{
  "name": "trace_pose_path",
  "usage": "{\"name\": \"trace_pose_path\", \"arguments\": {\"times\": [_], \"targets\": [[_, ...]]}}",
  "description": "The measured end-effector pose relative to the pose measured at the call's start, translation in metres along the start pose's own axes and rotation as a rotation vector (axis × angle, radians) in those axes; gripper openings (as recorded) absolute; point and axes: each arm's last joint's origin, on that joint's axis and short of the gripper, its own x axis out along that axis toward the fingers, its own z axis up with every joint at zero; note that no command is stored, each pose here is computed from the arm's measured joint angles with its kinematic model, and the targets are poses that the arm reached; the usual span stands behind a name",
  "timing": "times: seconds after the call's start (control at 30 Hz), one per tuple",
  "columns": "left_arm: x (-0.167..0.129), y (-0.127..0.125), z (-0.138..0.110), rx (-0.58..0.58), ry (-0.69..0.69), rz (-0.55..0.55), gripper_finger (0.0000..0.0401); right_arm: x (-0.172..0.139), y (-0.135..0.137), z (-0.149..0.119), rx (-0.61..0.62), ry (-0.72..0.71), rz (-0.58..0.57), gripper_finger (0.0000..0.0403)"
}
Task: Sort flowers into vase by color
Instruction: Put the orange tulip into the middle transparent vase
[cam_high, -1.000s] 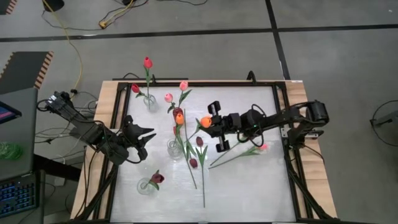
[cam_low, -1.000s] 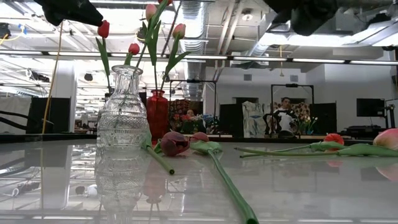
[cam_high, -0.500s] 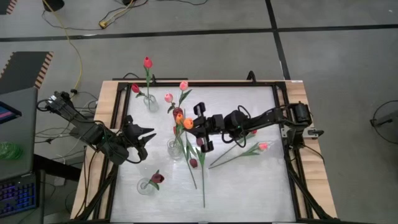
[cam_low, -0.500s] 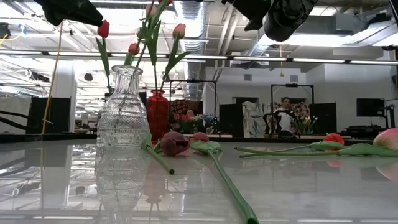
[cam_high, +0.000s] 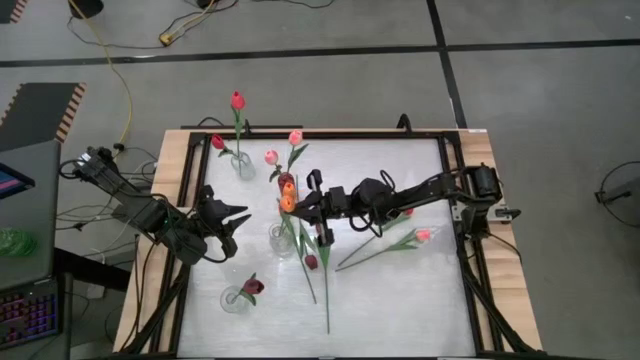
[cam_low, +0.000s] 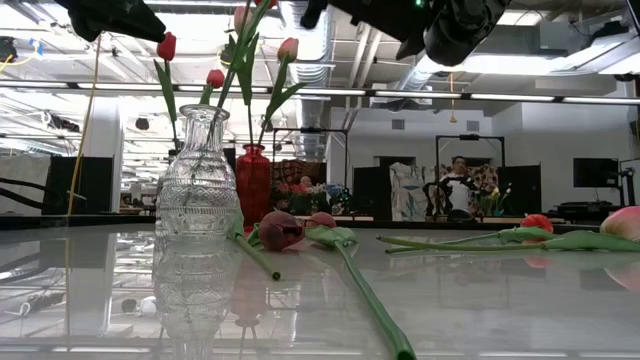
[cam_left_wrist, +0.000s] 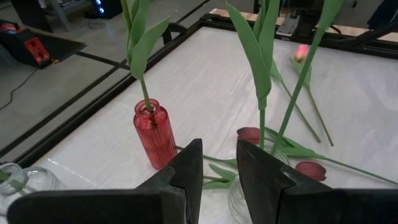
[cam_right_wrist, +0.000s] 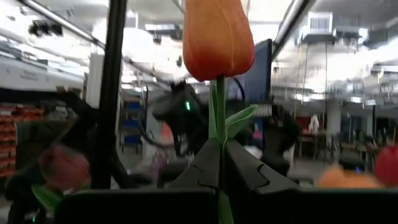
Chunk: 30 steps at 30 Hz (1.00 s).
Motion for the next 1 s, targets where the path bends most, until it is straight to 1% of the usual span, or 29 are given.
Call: {"name": "trace_pose_path", "arguments": {"times": [0.23,0.7,0.83,1.0], "targets": [[0.0,0.0,0.0,0.0,0.0,0.0,0.0086,0.0,0.0,-0.007,0.013,0.075,-0.002,0.0053],[0.0,0.0,0.0,-0.006,0.0,0.0,0.0086,-0.002,0.0,-0.019,0.035,0.195,-0.006,0.0061],[0.0,0.0,0.0,-0.007,0.0,0.0,0.0086,-0.003,0.0,-0.024,0.043,0.247,-0.012,0.0081],[0.0,0.0,0.0,-0.011,0.0,0.0,0.0086,-0.005,0.0,-0.029,0.061,0.308,-0.03,0.0124]]}}
